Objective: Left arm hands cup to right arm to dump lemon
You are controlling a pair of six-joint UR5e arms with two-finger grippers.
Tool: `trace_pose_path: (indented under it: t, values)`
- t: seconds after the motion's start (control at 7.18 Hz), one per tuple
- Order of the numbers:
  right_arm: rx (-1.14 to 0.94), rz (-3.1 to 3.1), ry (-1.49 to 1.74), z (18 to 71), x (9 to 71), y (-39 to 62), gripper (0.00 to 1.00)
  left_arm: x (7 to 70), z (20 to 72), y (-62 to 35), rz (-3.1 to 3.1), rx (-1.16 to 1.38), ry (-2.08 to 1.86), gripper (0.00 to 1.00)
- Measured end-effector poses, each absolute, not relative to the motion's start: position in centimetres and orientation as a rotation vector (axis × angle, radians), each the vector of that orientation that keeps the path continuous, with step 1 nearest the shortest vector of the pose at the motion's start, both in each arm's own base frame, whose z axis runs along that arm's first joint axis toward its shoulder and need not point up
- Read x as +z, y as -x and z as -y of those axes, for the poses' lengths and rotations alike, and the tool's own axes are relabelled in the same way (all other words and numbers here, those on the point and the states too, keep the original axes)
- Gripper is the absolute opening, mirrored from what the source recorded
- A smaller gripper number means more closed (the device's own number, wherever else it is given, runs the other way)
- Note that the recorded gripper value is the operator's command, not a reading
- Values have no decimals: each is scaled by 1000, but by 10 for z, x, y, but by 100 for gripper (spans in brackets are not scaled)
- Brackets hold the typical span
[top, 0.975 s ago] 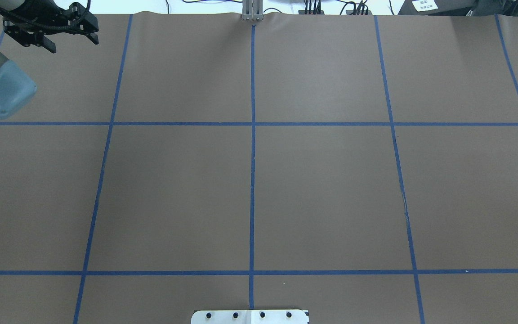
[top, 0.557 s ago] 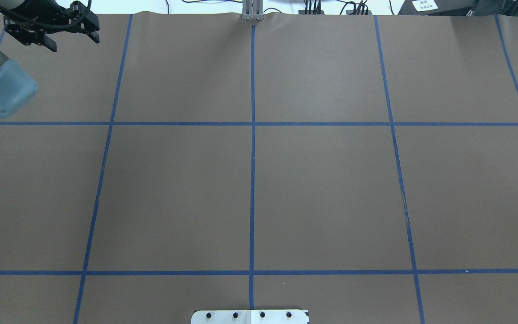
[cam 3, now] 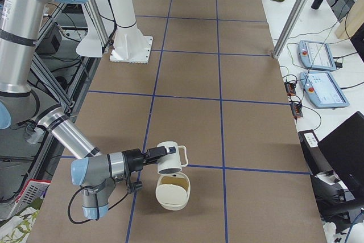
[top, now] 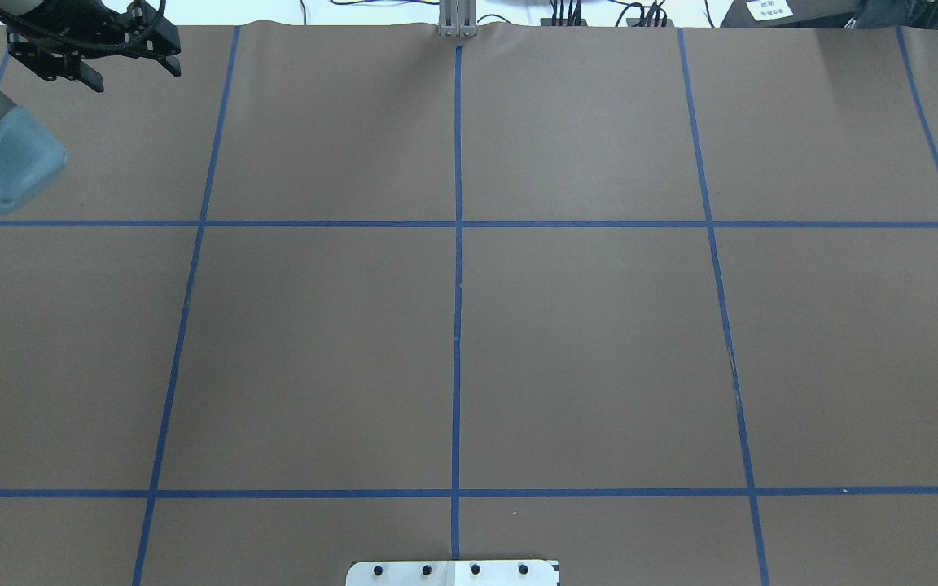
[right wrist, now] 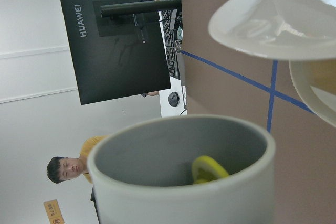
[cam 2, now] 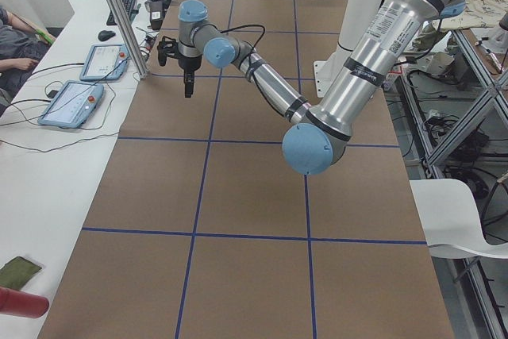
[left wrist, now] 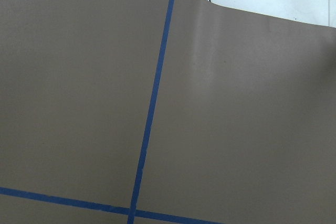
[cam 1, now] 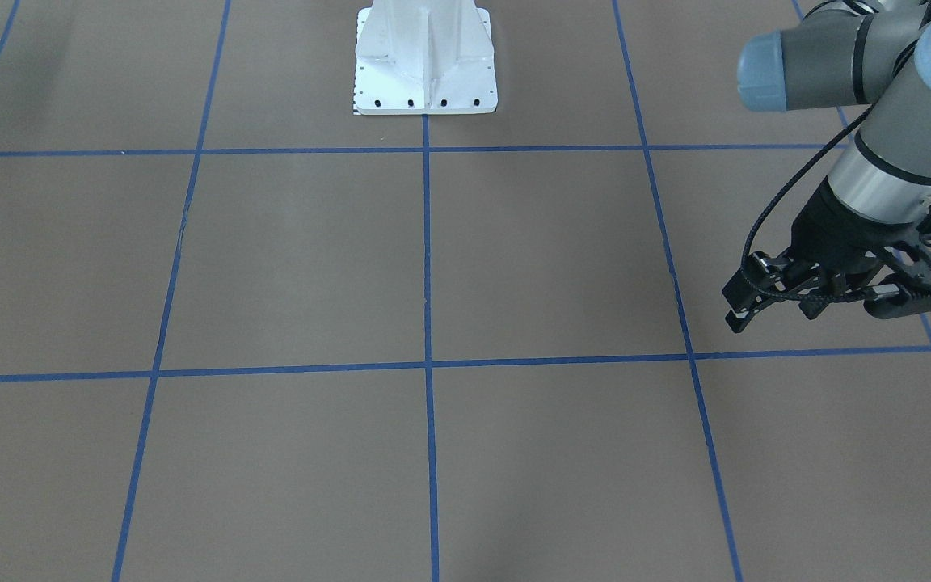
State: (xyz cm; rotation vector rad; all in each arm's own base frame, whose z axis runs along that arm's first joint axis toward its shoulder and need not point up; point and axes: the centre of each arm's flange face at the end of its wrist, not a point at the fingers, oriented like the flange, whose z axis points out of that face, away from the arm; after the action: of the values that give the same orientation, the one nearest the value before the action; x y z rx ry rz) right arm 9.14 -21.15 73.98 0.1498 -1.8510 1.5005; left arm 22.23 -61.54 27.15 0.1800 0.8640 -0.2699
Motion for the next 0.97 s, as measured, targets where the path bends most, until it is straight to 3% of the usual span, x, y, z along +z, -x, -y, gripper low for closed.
trace_pose_path:
  t: [0.97]
  values:
    - [1662, 1995, 171, 229, 732, -91, 1, 269, 615, -222, -864, -270, -187, 100]
